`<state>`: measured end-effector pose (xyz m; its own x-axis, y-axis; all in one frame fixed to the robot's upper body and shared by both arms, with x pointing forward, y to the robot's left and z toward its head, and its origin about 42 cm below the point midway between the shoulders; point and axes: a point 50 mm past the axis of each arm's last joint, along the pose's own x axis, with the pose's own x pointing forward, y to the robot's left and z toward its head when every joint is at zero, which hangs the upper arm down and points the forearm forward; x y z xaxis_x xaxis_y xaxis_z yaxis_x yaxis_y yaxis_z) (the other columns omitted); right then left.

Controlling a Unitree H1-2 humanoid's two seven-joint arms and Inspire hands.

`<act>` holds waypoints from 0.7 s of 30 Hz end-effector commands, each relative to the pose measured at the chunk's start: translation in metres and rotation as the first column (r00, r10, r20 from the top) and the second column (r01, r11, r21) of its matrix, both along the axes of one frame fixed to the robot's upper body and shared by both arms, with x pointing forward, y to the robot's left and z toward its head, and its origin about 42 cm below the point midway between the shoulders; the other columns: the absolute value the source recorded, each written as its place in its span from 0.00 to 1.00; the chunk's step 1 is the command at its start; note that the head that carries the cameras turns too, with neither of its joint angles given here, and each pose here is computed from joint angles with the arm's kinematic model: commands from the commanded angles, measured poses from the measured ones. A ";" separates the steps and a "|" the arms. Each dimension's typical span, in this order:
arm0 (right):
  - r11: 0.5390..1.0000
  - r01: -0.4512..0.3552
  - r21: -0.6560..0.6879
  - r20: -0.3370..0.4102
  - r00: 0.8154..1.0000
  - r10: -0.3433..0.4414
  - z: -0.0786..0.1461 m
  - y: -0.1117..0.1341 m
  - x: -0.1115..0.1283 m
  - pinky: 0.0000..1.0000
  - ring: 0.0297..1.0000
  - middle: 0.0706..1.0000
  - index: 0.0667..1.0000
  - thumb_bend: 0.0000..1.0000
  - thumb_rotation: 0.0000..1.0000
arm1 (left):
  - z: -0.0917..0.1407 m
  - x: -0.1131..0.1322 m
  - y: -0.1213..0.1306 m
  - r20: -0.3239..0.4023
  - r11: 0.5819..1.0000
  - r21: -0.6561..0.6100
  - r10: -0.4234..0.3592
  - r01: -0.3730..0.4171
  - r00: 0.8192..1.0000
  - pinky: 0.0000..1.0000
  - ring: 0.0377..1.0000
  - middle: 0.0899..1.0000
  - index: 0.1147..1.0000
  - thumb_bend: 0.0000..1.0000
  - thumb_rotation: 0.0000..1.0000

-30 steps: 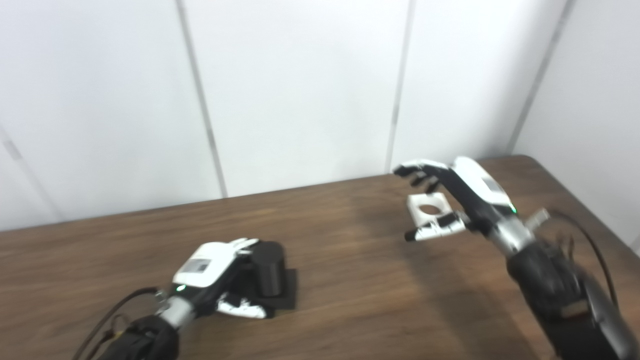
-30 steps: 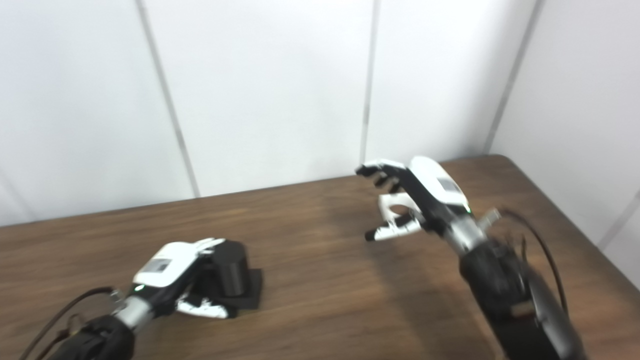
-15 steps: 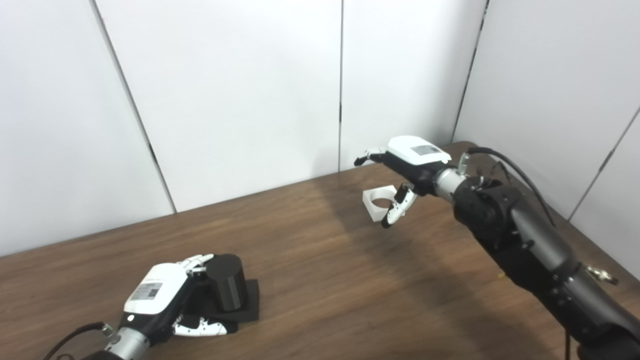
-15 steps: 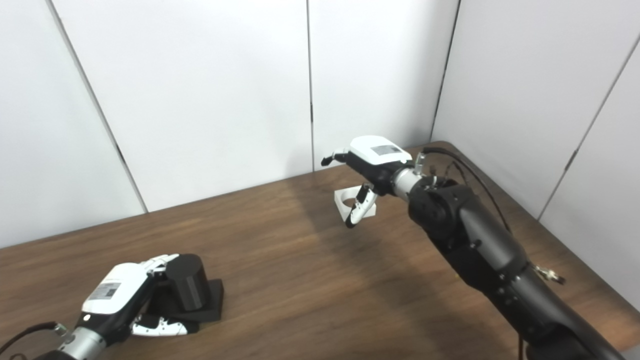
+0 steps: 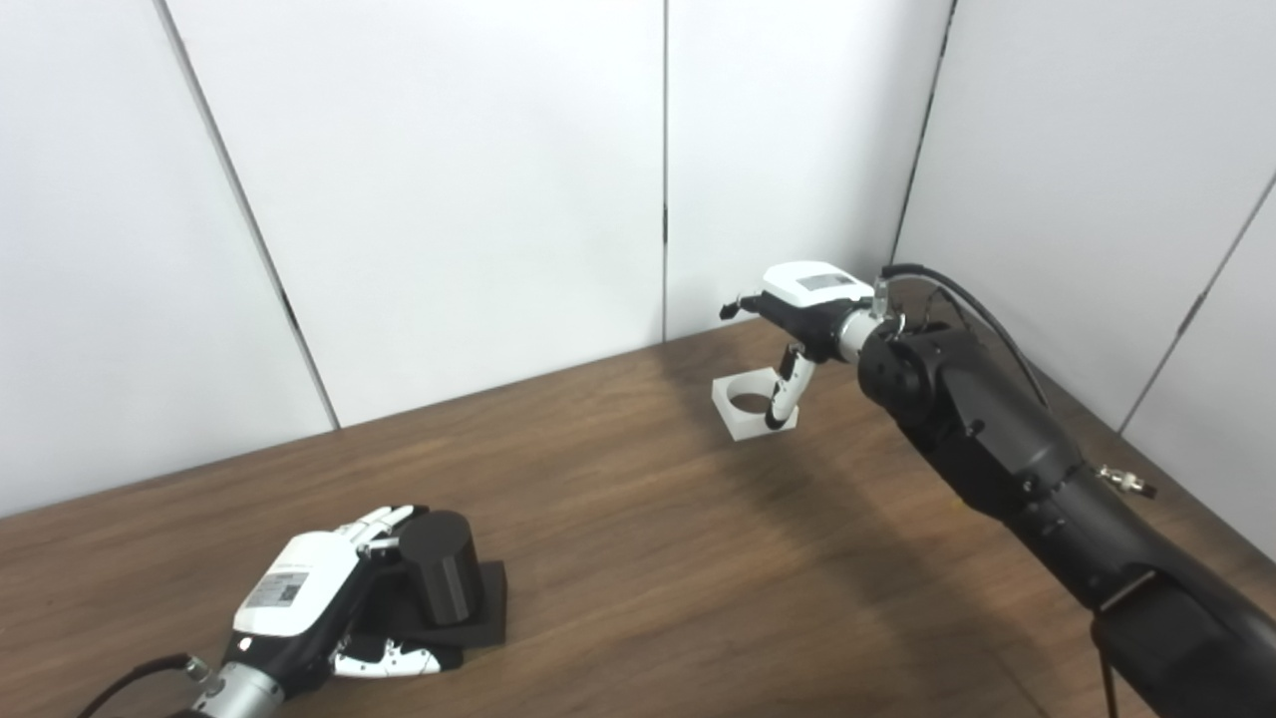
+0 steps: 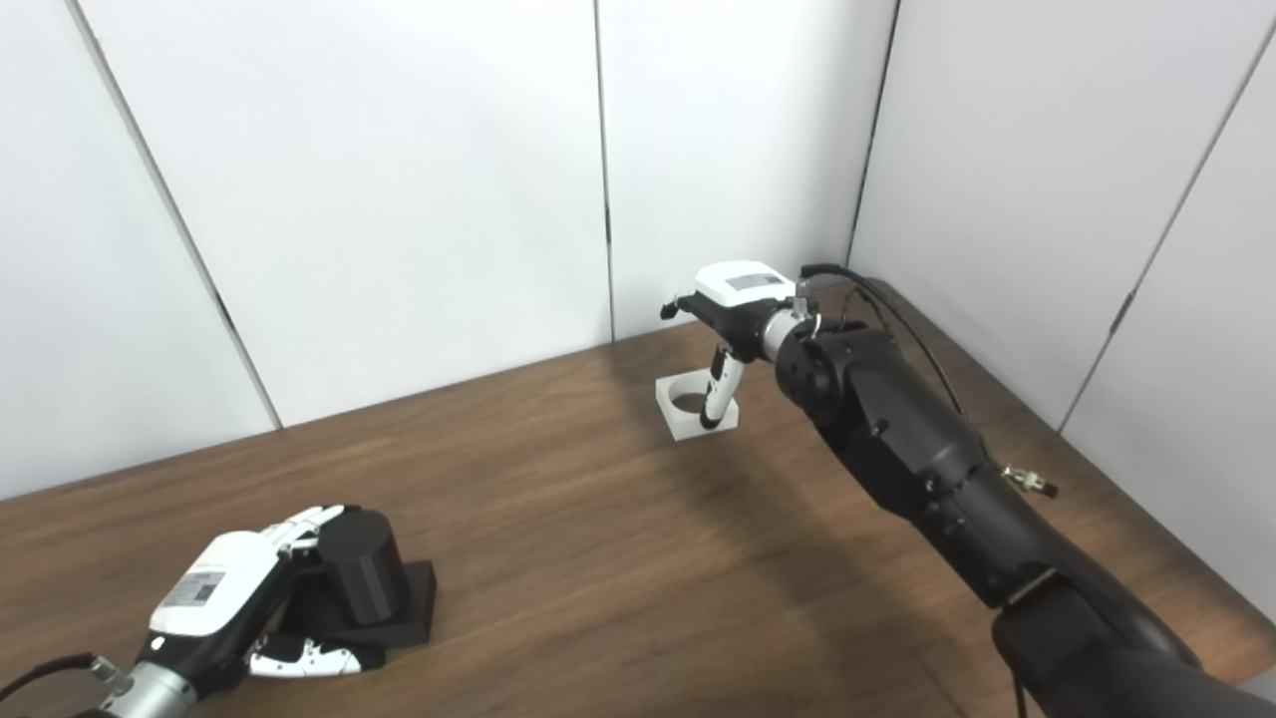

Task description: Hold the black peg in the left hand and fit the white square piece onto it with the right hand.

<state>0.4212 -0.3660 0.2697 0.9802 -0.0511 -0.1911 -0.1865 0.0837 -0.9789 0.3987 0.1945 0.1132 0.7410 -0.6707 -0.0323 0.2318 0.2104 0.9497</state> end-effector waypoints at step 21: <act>0.999 0.041 0.035 -0.012 0.999 -0.040 0.003 -0.005 0.024 0.79 0.89 0.91 0.84 0.88 0.14 | -0.060 -0.049 0.025 -0.218 0.967 0.250 0.014 0.042 0.976 0.85 0.89 0.89 0.43 0.52 0.07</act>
<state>0.4296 -0.3698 0.2307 0.9486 -0.0822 -0.3056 -0.2927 0.1391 -0.9460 0.3918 0.1963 0.1144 0.7579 -0.6522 -0.0135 0.2156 0.2308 0.9488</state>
